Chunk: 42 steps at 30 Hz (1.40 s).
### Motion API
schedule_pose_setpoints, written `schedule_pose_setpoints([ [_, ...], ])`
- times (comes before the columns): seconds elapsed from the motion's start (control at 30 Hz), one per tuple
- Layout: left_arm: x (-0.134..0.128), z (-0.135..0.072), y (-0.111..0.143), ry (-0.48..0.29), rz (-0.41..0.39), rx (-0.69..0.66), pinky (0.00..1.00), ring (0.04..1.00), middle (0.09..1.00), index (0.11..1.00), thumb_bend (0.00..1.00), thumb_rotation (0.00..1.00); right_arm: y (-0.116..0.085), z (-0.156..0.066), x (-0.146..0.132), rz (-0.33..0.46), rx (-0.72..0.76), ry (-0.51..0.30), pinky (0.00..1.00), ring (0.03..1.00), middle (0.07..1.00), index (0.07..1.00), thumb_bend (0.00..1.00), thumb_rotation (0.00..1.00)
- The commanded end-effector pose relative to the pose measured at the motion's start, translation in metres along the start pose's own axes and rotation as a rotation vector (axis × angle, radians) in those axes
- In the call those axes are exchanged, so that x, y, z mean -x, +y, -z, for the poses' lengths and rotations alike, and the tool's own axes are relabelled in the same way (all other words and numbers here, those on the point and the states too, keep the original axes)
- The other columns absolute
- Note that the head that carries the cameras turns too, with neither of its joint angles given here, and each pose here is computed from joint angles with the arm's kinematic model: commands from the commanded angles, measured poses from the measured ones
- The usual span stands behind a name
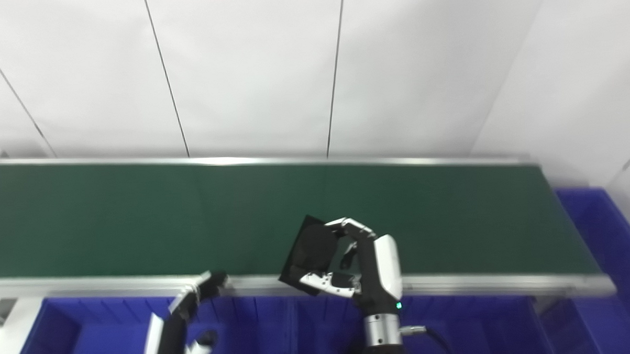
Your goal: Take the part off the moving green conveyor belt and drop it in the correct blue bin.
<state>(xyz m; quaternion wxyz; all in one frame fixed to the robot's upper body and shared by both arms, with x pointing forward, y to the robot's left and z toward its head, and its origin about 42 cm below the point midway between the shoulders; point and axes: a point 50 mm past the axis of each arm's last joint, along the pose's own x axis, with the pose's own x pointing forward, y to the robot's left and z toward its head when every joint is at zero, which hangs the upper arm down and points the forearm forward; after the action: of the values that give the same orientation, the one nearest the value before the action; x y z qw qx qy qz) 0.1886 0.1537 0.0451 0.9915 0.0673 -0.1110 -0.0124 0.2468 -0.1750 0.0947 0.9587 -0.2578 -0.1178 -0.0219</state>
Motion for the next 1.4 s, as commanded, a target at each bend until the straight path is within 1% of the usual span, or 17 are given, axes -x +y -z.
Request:
schedule_pose_setpoints([
  [0.0, -0.005, -0.014, -0.007, -0.056, 0.027, 0.047, 0.74, 0.772, 0.771, 0.758, 0.77, 0.93, -0.01, -0.008, 0.004, 0.003, 0.049, -0.049, 0.25, 0.324, 0.45, 0.52, 0.52, 0.0],
  [0.07, -0.006, -0.018, -0.006, -0.064, 0.029, 0.049, 0.73, 0.773, 0.77, 0.76, 0.76, 0.94, -0.015, -0.003, 0.016, -0.009, 0.083, -0.034, 0.22, 0.299, 0.456, 0.523, 0.52, 0.0],
  [0.17, -0.008, -0.023, -0.004, -0.074, 0.032, 0.052, 0.73, 0.768, 0.766, 0.755, 0.74, 0.94, -0.02, 0.0, 0.026, -0.03, 0.091, -0.02, 0.3, 0.379, 0.47, 0.509, 0.52, 0.0],
  [0.3, -0.01, -0.028, -0.003, -0.083, 0.033, 0.059, 0.73, 0.764, 0.764, 0.753, 0.73, 0.95, -0.029, -0.001, 0.035, -0.066, 0.141, -0.015, 0.29, 0.365, 0.463, 0.513, 0.52, 0.0],
  [0.4, -0.011, -0.031, -0.003, -0.084, 0.025, 0.062, 0.71, 0.756, 0.756, 0.745, 0.72, 0.94, -0.034, -0.001, 0.039, -0.099, 0.168, 0.0, 0.32, 0.389, 0.462, 0.514, 0.52, 0.0],
  [0.5, -0.011, -0.034, -0.002, -0.089, 0.034, 0.067, 0.72, 0.76, 0.758, 0.748, 0.73, 0.94, -0.037, -0.002, 0.041, -0.146, 0.223, 0.048, 0.34, 0.412, 0.448, 0.524, 0.52, 0.0],
  [0.73, -0.011, -0.04, -0.004, -0.085, 0.032, 0.085, 0.73, 0.766, 0.76, 0.75, 0.74, 0.93, -0.029, 0.01, 0.037, -0.257, 0.326, 0.118, 0.35, 0.434, 0.45, 0.522, 0.52, 0.0],
  [0.87, -0.011, -0.042, -0.004, -0.077, 0.034, 0.089, 0.74, 0.771, 0.761, 0.75, 0.75, 0.92, -0.025, 0.012, 0.034, -0.34, 0.402, 0.185, 0.31, 0.428, 0.437, 0.531, 0.52, 0.0],
  [0.93, -0.012, -0.041, -0.004, -0.08, 0.041, 0.088, 0.74, 0.774, 0.764, 0.755, 0.74, 0.93, -0.024, 0.012, 0.033, -0.382, 0.431, 0.213, 0.25, 0.368, 0.469, 0.501, 0.53, 0.0],
  [1.0, -0.012, -0.042, -0.004, -0.078, 0.044, 0.085, 0.74, 0.777, 0.769, 0.76, 0.73, 0.93, -0.024, 0.013, 0.031, -0.42, 0.444, 0.249, 0.25, 0.386, 0.483, 0.494, 0.53, 0.0],
  [1.03, -0.012, -0.042, -0.004, -0.074, 0.044, 0.082, 0.75, 0.78, 0.771, 0.763, 0.73, 0.93, -0.023, 0.013, 0.031, -0.436, 0.451, 0.267, 0.28, 0.433, 0.488, 0.684, 0.55, 0.0],
  [1.07, -0.012, -0.043, -0.004, -0.071, 0.042, 0.08, 0.75, 0.781, 0.772, 0.764, 0.73, 0.93, -0.023, 0.014, 0.03, -0.448, 0.459, 0.278, 0.29, 0.442, 0.489, 0.718, 0.55, 0.0],
  [1.1, -0.012, -0.043, -0.004, -0.069, 0.04, 0.078, 0.76, 0.781, 0.772, 0.765, 0.73, 0.93, -0.022, 0.014, 0.029, -0.456, 0.465, 0.285, 0.37, 0.526, 0.599, 0.758, 0.65, 0.05],
  [1.17, -0.012, -0.043, -0.004, -0.067, 0.036, 0.076, 0.76, 0.78, 0.772, 0.765, 0.73, 0.93, -0.021, 0.015, 0.028, -0.476, 0.503, 0.262, 0.68, 0.782, 0.797, 0.829, 0.75, 0.14],
  [1.2, -0.012, -0.043, -0.004, -0.066, 0.038, 0.074, 0.76, 0.779, 0.772, 0.765, 0.73, 0.93, -0.021, 0.016, 0.028, -0.49, 0.515, 0.258, 0.7, 0.803, 0.813, 0.836, 0.76, 0.15],
  [1.23, -0.013, -0.043, -0.003, -0.067, 0.04, 0.073, 0.76, 0.781, 0.774, 0.767, 0.72, 0.93, -0.02, 0.017, 0.028, -0.501, 0.53, 0.255, 0.79, 0.865, 0.865, 0.864, 0.78, 0.19],
  [1.37, -0.013, -0.04, -0.002, -0.062, 0.056, 0.069, 0.77, 0.79, 0.78, 0.771, 0.7, 0.93, -0.019, 0.015, 0.03, -0.493, 0.591, 0.255, 0.89, 0.957, 0.947, 0.919, 0.82, 0.28],
])
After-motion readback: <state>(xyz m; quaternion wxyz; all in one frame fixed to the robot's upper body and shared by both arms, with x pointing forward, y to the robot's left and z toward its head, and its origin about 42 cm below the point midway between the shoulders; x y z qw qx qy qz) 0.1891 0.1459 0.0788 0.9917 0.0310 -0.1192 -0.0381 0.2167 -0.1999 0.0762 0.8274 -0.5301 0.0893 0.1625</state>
